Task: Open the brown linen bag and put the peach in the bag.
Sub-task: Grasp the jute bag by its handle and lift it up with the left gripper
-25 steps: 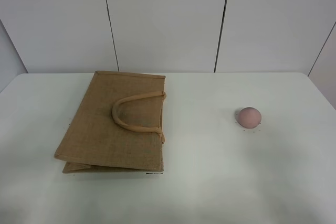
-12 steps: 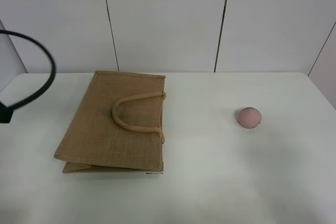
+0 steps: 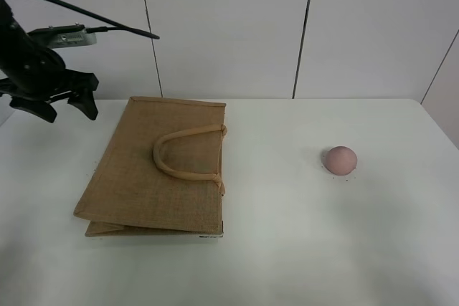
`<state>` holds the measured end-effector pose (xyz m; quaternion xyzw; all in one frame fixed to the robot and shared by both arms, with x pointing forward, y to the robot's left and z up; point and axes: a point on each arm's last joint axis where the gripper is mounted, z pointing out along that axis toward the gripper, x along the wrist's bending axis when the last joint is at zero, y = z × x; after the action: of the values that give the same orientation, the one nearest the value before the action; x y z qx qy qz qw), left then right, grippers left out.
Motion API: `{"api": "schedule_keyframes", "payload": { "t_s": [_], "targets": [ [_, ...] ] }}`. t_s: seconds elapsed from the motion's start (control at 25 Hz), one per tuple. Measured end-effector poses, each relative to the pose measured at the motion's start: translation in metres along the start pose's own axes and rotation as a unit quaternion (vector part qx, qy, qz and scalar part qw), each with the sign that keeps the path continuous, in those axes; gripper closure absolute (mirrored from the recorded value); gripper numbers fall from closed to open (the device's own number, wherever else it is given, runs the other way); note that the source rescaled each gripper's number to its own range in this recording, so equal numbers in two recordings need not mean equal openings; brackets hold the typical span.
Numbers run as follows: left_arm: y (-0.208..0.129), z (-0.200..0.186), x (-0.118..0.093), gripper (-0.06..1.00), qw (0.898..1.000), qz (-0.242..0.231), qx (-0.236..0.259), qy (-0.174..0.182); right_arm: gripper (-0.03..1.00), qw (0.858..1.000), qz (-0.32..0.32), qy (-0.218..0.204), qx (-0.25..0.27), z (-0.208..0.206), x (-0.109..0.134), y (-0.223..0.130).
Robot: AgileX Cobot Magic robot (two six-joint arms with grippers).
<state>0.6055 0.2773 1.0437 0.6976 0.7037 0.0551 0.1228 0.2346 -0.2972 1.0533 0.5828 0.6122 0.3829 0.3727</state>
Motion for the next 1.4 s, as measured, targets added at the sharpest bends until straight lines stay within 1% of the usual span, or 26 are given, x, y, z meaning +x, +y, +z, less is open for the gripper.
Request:
{"api": "schedule_keyframes", "payload": {
  "t_s": [0.12, 0.36, 0.52, 0.6, 0.72, 0.88, 1.16, 1.4],
  "targets": [
    [0.014, 0.019, -0.023, -0.06, 1.000, 0.014, 0.020, -0.006, -0.03, 1.000, 0.000, 0.000, 0.000, 0.000, 0.000, 0.000],
    [0.022, 0.049, -0.089, -0.06, 0.999, 0.032, 0.033, -0.022, -0.03, 1.000, 0.000, 0.000, 0.000, 0.000, 0.000, 0.000],
    [0.022, 0.074, -0.118, -0.06, 0.998, 0.042, 0.045, -0.026, -0.03, 1.000, 0.000, 0.000, 0.000, 0.000, 0.000, 0.000],
    [0.022, 0.090, -0.123, -0.06, 0.998, 0.052, 0.046, -0.014, -0.03, 1.000, 0.000, 0.000, 0.000, 0.000, 0.000, 0.000],
    [0.022, 0.110, -0.120, -0.06, 0.997, 0.044, 0.057, 0.005, -0.03, 1.000, 0.000, 0.000, 0.000, 0.000, 0.000, 0.000],
    [0.024, 0.129, -0.116, -0.06, 0.997, 0.051, 0.060, 0.027, -0.03, 1.000, 0.000, 0.000, 0.000, 0.000, 0.000, 0.000],
    [0.024, 0.149, -0.116, -0.06, 0.996, 0.055, 0.056, 0.031, -0.03, 1.000, 0.000, 0.000, 0.000, 0.000, 0.000, 0.000],
    [0.022, 0.179, -0.114, -0.06, 0.996, 0.053, 0.064, 0.034, -0.03, 1.000, 0.000, 0.000, 0.000, 0.000, 0.000, 0.000]
  ]
}}
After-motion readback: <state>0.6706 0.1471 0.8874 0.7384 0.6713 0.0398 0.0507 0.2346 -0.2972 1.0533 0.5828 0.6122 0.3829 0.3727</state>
